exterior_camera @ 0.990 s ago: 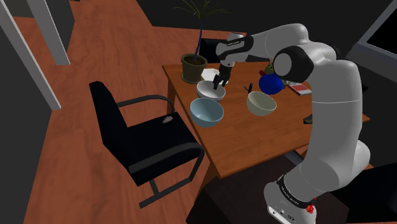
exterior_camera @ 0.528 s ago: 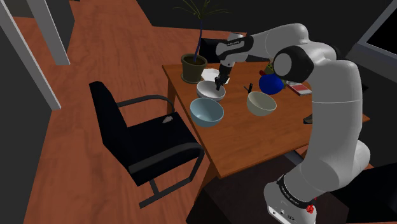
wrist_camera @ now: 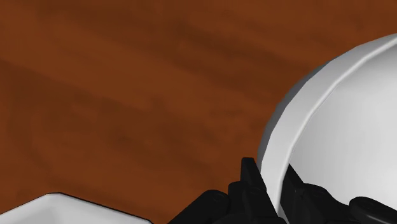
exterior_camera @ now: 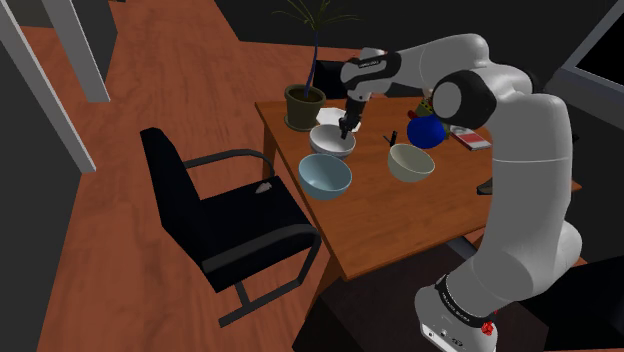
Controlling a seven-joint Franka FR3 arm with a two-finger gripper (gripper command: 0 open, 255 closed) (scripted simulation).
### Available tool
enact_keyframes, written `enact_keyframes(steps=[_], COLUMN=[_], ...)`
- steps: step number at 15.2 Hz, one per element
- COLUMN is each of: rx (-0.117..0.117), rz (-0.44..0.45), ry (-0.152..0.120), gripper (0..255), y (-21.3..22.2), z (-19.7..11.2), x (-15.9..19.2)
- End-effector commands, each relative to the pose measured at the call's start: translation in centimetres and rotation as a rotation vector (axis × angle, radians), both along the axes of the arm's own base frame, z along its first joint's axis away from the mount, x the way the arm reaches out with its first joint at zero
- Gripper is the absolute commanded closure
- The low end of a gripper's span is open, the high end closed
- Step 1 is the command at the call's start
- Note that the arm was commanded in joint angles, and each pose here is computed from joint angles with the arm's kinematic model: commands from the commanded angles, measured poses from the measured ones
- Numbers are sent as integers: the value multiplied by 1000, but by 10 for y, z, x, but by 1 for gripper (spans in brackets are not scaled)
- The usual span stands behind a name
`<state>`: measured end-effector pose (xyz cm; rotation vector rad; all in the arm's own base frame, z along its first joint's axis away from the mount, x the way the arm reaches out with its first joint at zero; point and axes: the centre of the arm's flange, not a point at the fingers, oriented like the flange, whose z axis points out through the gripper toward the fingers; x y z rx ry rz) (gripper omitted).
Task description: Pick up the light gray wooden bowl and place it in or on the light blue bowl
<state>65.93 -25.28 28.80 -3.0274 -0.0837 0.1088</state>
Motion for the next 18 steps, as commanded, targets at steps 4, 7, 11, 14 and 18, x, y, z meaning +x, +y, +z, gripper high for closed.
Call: enact_keyframes(steps=[4,7,11,14,18], rx=[0,0,0,0,0], rz=[0,0,0,0,0], ry=[0,0,0,0,0], gripper=[255,255,255,255,255], y=[1,1,1,1,1], z=[27,43,64,79,101], x=[0,0,0,0,0])
